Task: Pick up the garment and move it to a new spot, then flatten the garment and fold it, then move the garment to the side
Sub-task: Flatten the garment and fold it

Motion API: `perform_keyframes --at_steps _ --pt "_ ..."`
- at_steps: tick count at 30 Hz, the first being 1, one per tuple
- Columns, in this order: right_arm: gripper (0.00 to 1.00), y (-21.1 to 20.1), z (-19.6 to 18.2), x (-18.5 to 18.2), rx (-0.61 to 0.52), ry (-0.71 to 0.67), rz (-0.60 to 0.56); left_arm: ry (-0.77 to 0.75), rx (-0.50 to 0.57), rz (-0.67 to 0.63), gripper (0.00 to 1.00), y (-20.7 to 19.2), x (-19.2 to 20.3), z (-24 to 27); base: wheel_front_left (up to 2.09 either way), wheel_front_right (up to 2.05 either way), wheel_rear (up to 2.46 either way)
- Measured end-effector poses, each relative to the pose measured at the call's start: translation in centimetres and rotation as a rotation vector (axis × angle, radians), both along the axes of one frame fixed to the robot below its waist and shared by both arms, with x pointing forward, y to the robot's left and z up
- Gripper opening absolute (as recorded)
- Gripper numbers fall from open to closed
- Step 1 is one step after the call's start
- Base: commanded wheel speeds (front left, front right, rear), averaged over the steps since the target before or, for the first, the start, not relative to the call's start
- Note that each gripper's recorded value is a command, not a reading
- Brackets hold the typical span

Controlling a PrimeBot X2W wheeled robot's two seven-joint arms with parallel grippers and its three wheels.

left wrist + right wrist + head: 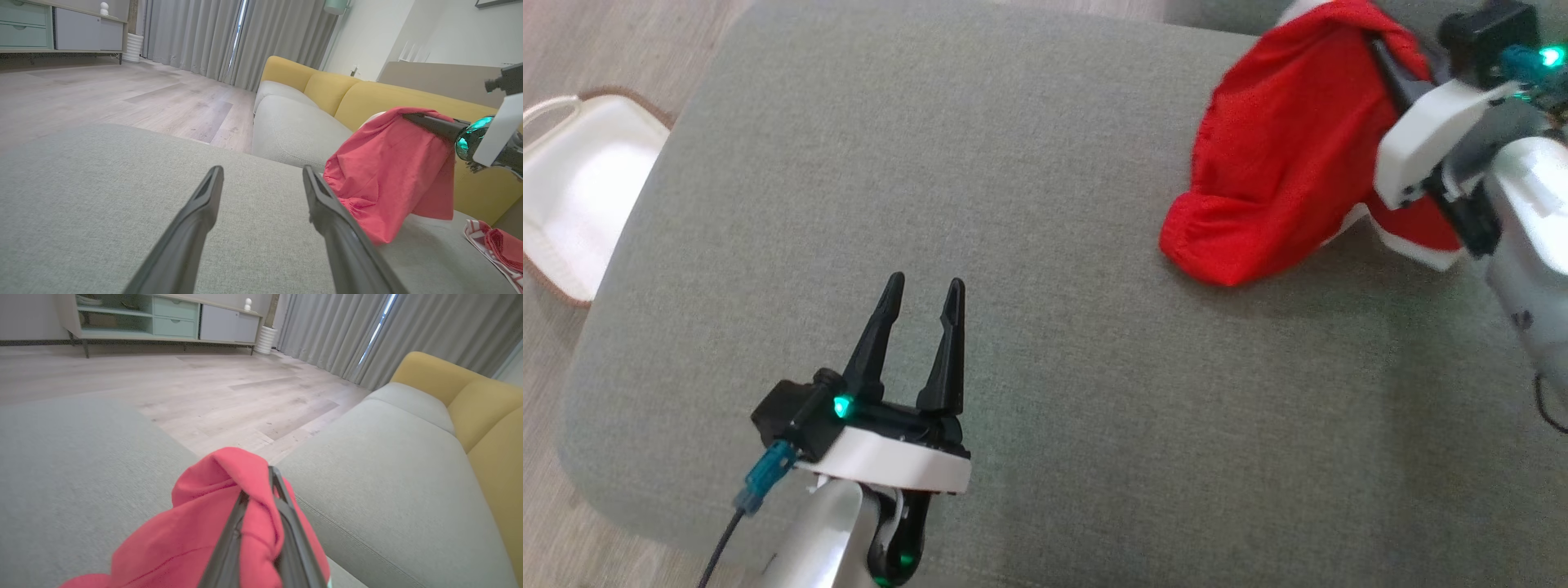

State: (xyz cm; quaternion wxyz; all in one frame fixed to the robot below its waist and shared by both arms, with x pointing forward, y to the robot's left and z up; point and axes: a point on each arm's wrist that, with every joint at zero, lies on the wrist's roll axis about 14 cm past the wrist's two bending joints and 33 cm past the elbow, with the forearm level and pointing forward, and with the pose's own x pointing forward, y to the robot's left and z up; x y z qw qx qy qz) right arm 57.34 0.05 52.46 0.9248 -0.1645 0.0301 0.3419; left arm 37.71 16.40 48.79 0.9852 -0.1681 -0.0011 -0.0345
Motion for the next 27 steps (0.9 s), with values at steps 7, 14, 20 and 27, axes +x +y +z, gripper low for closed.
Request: perform_keyframes --at_steps 7,14,20,27 --pt "1.0 -3.5 -1.5 3.8 -0.079 -0.014 -0.132 0.025 0.007 0.022 1.0 0.7 -0.2 -0.7 0.0 0.0 0.0" --pt "1.0 -3.4 -2.0 3.3 -0.069 -0.003 -0.158 0.018 -0.002 0.027 1.0 0.9 -0.2 -0.5 0.0 0.0 0.0" --pt "1.0 -4.3 0.0 2.2 0.012 -0.037 -0.191 -0.012 -0.008 -0.004 1.0 -0.1 0.1 0.4 0.0 0.0 0.0" --pt "1.0 -6.3 -1.8 -4.0 0.173 -0.009 -0.23 -0.05 -0.023 -0.047 1.0 -1.7 0.3 1.4 0.0 0.0 0.0"
